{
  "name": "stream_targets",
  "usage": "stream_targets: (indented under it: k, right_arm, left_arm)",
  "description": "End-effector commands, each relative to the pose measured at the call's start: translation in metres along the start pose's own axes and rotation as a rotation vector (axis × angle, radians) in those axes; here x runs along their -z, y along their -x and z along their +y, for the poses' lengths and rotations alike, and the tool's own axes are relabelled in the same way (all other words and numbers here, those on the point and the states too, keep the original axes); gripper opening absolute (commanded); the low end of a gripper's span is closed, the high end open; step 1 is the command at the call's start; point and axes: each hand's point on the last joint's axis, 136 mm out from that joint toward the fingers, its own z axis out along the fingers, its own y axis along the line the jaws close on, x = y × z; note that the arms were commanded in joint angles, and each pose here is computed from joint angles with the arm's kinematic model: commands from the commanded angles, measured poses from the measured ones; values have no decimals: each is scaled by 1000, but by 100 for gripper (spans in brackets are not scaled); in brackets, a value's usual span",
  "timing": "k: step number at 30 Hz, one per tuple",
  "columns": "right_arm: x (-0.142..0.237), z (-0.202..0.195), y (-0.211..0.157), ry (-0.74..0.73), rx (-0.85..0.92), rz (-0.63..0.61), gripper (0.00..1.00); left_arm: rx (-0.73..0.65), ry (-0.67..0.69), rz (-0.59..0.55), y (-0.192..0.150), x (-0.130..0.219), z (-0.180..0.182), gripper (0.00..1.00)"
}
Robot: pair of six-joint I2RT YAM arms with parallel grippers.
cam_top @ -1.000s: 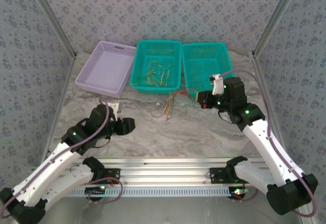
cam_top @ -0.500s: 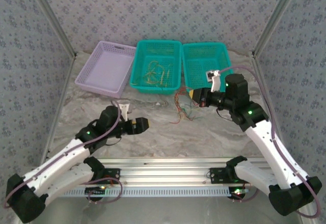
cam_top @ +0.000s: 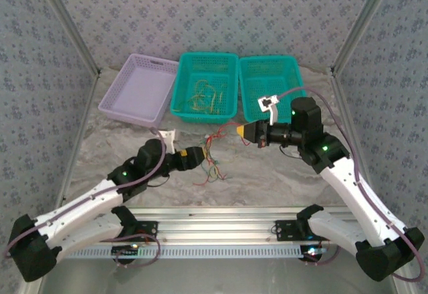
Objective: Untangle the cables
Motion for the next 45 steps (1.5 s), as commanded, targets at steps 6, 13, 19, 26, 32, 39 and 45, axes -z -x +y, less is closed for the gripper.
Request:
stream_targets:
  k: [6,13,19,26,32,39,45]
  right_arm:
    - [22,51,7,160,131,-35,0]
    - [26,59,10,184,144,-53,0]
    - [24,67,8,222,149,-43,0]
    - [20,75,0,257,158,-19,0]
    - [14,75,-4,260,160,-10,0]
    - [11,68,-3,222,151,-30,0]
    - [16,30,9,11,99,-87,0]
  left_arm:
    - [144,30,-236,38,29,21,99]
    - [330,-2,-193,20,5,36,100]
    - [376,42,-192,22,-5,43,100]
    - [437,58,-294,33,1,55,95]
    - [463,16,-282,33,-5,49,37]
    - [445,9,-240,27,-9,46,0]
    - [392,60,-248,26,7,56,0]
